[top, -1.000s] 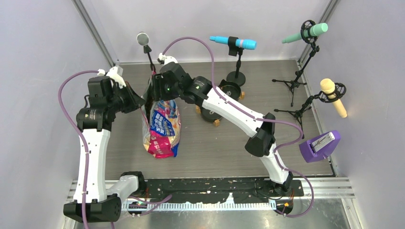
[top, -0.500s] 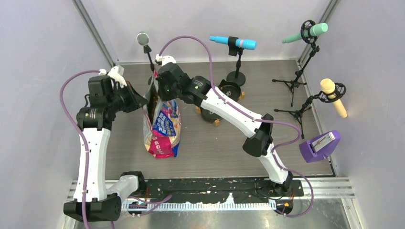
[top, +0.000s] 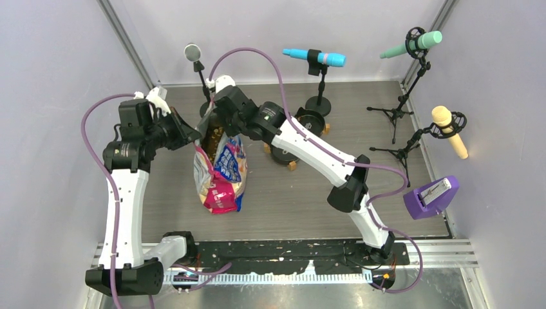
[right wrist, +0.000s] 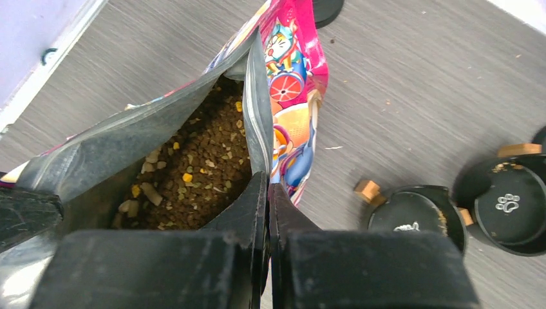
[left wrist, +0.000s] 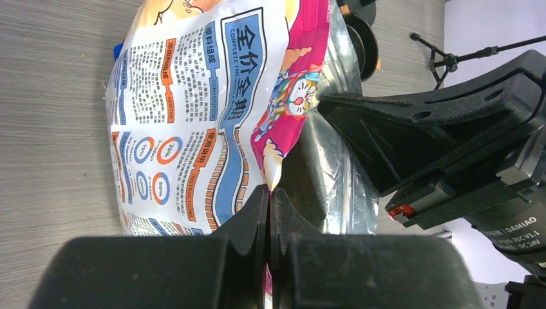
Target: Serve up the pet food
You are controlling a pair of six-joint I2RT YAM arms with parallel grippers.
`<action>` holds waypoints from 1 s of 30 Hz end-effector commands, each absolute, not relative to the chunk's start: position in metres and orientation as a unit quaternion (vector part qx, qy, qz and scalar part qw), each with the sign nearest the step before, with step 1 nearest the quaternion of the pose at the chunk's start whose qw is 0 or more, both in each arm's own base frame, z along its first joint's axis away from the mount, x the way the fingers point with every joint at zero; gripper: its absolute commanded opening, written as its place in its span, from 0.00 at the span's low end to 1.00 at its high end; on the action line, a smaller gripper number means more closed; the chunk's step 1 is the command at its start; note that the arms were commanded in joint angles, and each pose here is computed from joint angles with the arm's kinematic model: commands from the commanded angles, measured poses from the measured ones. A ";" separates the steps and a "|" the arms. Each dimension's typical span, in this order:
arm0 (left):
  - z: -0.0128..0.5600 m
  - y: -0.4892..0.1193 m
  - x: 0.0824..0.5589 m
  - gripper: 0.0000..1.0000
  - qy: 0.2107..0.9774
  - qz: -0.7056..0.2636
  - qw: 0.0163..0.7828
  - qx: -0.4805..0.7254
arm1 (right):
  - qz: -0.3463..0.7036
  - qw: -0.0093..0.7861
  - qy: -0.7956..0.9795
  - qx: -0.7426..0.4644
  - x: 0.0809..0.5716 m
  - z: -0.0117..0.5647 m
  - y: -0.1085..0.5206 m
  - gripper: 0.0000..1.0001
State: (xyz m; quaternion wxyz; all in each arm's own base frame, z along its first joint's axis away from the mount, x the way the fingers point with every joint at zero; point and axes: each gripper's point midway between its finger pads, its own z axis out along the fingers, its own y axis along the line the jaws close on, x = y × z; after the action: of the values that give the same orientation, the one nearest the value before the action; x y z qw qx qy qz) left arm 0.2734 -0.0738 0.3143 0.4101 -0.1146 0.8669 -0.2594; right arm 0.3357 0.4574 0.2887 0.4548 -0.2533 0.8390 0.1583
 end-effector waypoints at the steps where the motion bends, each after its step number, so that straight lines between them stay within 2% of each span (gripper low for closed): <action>1: 0.365 -0.085 0.277 0.00 0.823 -0.296 0.480 -0.072 | 0.116 0.560 0.793 -0.210 0.347 0.381 0.411 0.05; 11: 0.358 -0.081 0.274 0.00 0.825 -0.286 0.480 -0.084 | 0.060 0.596 0.780 -0.182 0.353 0.404 0.382 0.05; 30: 0.360 -0.081 0.273 0.00 0.821 -0.291 0.483 -0.091 | 0.132 0.576 0.776 -0.221 0.335 0.403 0.402 0.05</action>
State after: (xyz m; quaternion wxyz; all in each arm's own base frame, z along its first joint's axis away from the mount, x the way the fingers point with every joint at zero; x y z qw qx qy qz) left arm 0.2683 -0.0715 0.3131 0.4150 -0.1227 0.8649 -0.2545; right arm 0.3436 0.4067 0.3698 0.5547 -0.2293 0.7942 0.0945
